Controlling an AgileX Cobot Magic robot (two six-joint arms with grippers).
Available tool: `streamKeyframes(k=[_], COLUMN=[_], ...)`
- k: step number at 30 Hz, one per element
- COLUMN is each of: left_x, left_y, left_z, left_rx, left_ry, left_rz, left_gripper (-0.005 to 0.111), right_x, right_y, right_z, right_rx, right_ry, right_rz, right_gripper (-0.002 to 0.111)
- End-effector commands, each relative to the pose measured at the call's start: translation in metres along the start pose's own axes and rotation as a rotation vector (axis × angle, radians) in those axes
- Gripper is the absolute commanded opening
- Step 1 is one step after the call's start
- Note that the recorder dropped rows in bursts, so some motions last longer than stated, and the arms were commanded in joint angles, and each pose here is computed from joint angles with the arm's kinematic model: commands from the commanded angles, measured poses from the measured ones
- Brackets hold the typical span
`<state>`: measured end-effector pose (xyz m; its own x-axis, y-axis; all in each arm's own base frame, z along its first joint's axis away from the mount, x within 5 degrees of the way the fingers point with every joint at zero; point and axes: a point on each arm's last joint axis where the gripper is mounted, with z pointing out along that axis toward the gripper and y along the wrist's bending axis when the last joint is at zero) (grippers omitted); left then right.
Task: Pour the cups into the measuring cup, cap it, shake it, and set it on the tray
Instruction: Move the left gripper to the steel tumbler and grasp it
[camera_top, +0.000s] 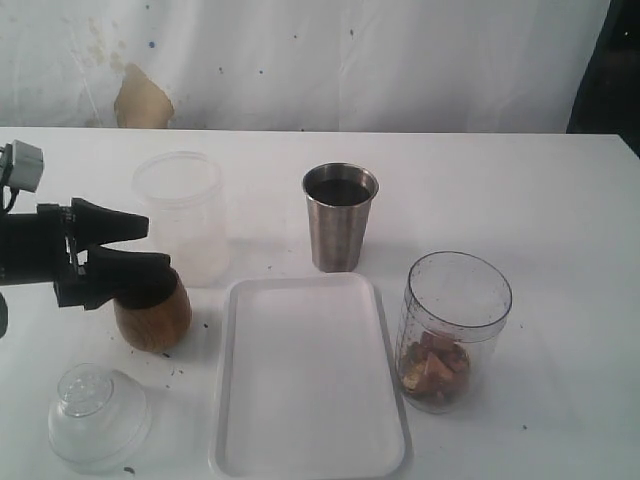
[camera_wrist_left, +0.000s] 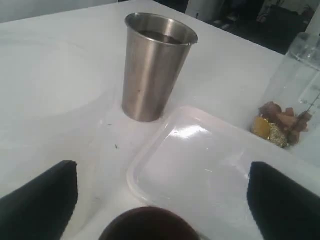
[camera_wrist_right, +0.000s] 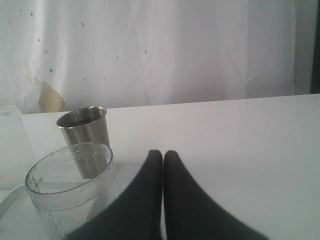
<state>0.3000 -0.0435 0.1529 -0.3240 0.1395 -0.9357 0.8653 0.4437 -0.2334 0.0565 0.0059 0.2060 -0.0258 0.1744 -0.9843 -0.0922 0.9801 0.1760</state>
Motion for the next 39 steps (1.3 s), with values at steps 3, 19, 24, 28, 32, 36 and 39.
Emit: streamKeyframes(k=[3, 19, 24, 28, 32, 36, 39], left_x=[-0.024, -0.065, -0.056, -0.040, -0.026, -0.019, -0.017], left_y=[-0.009, -0.105, -0.125, -0.122, -0.113, -0.104, -0.099], left_z=[-0.009, 0.076, 0.119, 0.137, 0.147, 0.159, 0.170], left_rx=[-0.007, -0.126, -0.248, -0.255, -0.275, -0.285, -0.283], left_ry=[-0.041, 0.092, -0.078, -0.131, -0.129, -0.109, -0.110], left_rz=[-0.051, 0.097, 0.095, 0.112, 0.064, 0.048, 0.052], left_gripper=[0.049, 0.000, 0.000, 0.013, 0.046, 0.074, 0.087], right_x=[0.001, 0.001, 0.001, 0.001, 0.001, 0.001, 0.001], right_y=[0.000, 0.000, 0.000, 0.000, 0.000, 0.000, 0.000], right_z=[0.000, 0.000, 0.000, 0.000, 0.000, 0.000, 0.000], right_rx=[-0.007, -0.007, -0.007, -0.007, -0.007, -0.007, -0.007], right_ry=[-0.007, -0.007, -0.007, -0.007, -0.007, -0.007, -0.007], right_rz=[-0.001, -0.001, -0.001, -0.001, -0.001, -0.001, -0.001], right_gripper=[0.000, 0.000, 0.000, 0.000, 0.000, 0.000, 0.000])
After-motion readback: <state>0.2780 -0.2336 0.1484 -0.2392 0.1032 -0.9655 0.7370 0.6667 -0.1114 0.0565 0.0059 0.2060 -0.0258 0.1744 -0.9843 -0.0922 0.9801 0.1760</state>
